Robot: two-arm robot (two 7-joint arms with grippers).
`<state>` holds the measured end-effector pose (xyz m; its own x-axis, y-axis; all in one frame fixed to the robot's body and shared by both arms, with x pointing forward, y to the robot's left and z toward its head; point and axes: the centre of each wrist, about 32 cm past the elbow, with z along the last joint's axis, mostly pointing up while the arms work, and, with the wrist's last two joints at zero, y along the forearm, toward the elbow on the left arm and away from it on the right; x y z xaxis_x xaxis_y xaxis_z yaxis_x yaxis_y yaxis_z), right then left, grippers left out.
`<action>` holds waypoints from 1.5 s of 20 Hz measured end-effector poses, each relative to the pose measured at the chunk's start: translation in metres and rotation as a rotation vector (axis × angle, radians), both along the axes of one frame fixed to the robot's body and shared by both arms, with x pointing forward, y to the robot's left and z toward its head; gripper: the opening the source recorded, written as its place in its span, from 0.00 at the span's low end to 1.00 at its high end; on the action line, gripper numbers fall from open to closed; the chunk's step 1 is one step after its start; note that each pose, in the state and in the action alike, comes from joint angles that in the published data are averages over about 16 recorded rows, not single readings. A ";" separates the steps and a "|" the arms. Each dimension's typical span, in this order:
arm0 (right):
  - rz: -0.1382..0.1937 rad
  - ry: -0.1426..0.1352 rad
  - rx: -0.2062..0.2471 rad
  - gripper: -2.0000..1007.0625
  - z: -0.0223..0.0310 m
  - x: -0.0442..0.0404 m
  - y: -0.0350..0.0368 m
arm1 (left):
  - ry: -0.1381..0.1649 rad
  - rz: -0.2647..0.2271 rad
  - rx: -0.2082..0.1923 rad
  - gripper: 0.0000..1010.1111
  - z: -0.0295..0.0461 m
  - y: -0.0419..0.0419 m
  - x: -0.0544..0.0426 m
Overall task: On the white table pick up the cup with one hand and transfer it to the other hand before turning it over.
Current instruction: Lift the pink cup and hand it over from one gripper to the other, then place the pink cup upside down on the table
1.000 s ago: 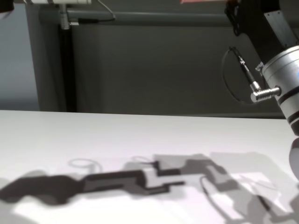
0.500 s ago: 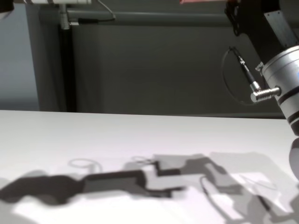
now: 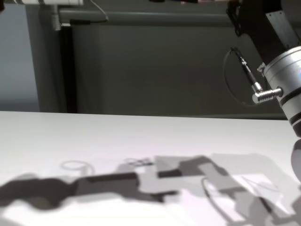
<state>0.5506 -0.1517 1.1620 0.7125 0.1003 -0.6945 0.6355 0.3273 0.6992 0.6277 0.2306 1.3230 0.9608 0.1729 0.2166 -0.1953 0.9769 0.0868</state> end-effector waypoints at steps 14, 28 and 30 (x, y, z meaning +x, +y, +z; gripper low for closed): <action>0.000 0.000 0.000 0.73 0.0000 0.0000 0.0000 | -0.017 0.152 0.037 0.99 0.0011 0.0438 -0.0331; 0.000 0.000 0.000 0.73 -0.0001 0.0000 0.0000 | -0.048 0.426 0.026 0.99 -0.0186 0.0666 -0.0833; 0.000 0.000 0.000 0.73 -0.0001 0.0000 0.0000 | -0.037 0.457 0.007 0.99 -0.0255 0.0660 -0.0874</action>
<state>0.5506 -0.1517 1.1619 0.7124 0.1003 -0.6946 0.6357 0.3273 0.6991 0.5403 0.2966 1.2975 0.7778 0.5756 0.2524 -0.6093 0.7891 0.0780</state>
